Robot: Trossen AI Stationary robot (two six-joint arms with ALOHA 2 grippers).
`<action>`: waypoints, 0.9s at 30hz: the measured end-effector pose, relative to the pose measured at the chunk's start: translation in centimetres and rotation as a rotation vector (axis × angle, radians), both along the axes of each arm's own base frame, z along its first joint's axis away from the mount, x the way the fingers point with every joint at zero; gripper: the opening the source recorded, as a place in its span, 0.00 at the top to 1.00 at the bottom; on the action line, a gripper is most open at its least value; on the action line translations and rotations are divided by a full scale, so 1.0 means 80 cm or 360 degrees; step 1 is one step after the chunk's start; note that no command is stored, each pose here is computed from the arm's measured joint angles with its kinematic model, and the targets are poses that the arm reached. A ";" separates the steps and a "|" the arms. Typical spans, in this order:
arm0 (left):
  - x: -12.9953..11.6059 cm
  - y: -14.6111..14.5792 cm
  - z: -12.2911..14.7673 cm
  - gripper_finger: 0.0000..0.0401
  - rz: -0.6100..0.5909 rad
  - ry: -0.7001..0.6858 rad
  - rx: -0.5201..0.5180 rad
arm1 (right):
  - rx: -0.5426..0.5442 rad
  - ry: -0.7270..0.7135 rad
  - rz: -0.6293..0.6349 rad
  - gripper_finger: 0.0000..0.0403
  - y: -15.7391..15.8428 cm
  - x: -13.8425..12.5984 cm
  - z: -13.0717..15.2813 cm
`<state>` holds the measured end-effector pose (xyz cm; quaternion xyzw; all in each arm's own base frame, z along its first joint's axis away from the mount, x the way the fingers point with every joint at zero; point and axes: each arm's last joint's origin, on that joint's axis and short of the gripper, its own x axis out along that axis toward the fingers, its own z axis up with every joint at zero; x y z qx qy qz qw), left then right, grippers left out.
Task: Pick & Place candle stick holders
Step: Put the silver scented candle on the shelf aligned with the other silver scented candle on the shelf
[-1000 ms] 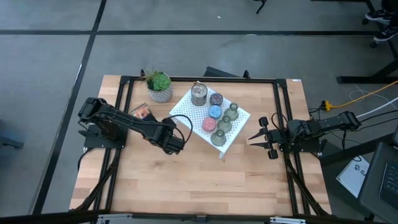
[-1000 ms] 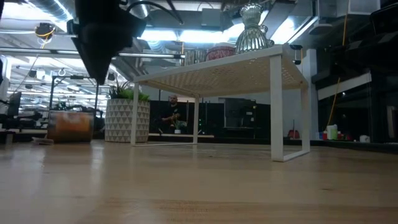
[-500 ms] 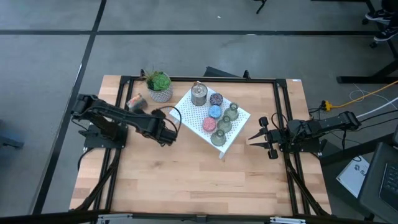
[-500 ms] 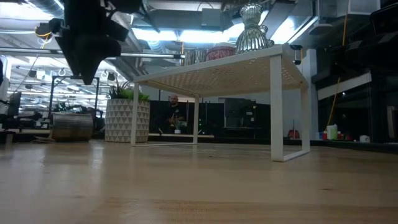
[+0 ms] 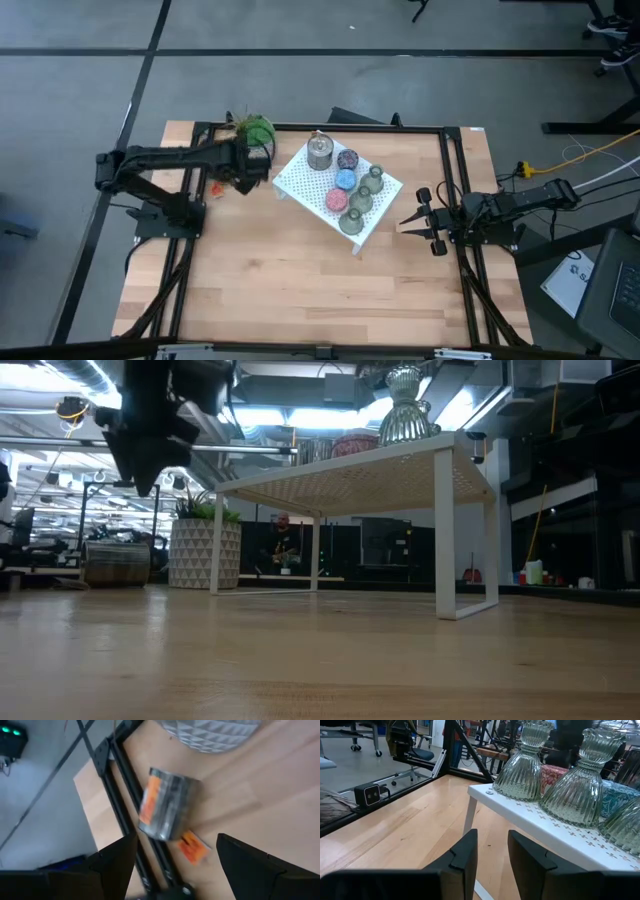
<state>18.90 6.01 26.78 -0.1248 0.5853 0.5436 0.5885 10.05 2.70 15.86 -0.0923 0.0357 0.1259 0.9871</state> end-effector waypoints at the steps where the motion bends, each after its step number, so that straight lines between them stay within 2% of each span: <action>1: 0.000 0.009 -0.001 0.33 -0.0017 0.0011 -0.0016 | 0.0000 -0.0001 0.0000 0.72 0.000 0.000 0.000; 5: 0.002 0.037 -0.003 0.32 -0.0089 -0.0010 -0.0029 | 0.0000 -0.0001 0.0000 0.72 0.000 0.000 0.000; 8: 0.003 0.044 -0.003 0.30 -0.0111 -0.0012 -0.0023 | 0.0000 0.0000 0.0000 0.72 0.000 0.000 0.000; 13: -0.001 0.044 -0.006 0.25 -0.0101 0.0010 -0.0062 | 0.0000 -0.0001 0.0000 0.72 0.000 0.000 0.000; 20: -0.012 0.039 -0.038 0.19 -0.0096 0.0073 -0.0107 | 0.0000 -0.0001 0.0000 0.72 0.000 0.000 0.000; 27: -0.026 0.034 -0.064 0.18 -0.0096 0.0196 -0.0122 | 0.0000 0.0000 0.0000 0.72 0.000 0.000 0.000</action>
